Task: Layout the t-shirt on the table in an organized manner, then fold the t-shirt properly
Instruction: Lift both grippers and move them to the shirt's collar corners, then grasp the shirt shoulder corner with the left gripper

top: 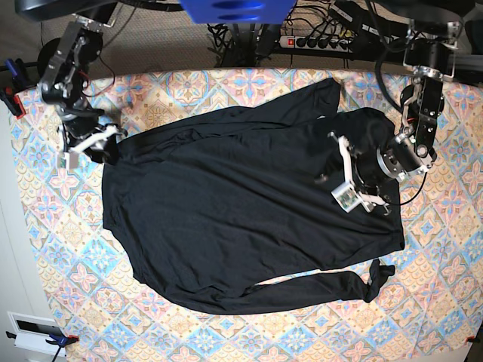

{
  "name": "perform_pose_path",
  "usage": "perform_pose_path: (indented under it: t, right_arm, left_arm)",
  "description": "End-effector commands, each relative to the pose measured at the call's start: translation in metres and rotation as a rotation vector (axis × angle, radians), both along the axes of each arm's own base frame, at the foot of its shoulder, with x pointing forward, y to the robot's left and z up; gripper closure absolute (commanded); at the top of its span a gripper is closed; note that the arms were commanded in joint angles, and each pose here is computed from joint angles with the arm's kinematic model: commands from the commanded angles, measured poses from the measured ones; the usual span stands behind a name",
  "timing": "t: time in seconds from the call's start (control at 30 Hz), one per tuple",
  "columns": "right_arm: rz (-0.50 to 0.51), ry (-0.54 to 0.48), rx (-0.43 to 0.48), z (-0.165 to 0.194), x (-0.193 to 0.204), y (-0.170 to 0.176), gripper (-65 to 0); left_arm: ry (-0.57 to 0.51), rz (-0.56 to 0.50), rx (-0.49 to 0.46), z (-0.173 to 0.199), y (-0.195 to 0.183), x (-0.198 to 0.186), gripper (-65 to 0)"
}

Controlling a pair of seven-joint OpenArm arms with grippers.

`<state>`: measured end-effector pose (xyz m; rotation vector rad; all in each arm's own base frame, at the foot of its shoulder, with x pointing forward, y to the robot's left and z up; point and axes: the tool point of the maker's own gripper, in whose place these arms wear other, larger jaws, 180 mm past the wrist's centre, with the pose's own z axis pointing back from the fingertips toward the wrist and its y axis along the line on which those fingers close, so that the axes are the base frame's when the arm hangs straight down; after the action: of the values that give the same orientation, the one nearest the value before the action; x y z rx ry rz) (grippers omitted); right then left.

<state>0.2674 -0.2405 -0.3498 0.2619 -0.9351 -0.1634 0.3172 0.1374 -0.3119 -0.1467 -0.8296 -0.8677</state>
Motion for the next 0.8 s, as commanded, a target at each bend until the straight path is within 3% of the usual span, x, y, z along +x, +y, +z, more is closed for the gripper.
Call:
perform_pose_path:
  t: [0.0, 0.2, 0.43, 0.63, 0.77]
  right_arm:
    - [-0.024, -0.105, 0.010, 0.026, 0.011, -0.011, -20.8]
    - [-0.120, -0.113, 0.088, 0.028, -0.018, -0.037, -20.8]
    - [-0.134, -0.092, 0.092, 0.022, -0.027, -0.041, -20.6]
    - [-0.134, -0.085, 0.090, 0.020, -0.029, -0.040, -20.5]
    - [-0.145, -0.063, 0.104, 0.011, -0.032, -0.042, -20.5]
  left_arm:
    - [-0.047, -0.040, 0.028, 0.015, -0.002, 0.002, -31.3]
    - [-0.004, -0.201, 0.154, 0.006, -0.005, -0.028, -31.6]
    - [0.143, -0.396, 0.224, -0.029, -0.010, -0.080, -31.7]
    - [0.305, -0.413, 0.113, -0.048, -0.021, -0.127, -32.3]
    - [0.372, -0.346, -0.005, -0.034, -0.020, -0.128, -40.7]
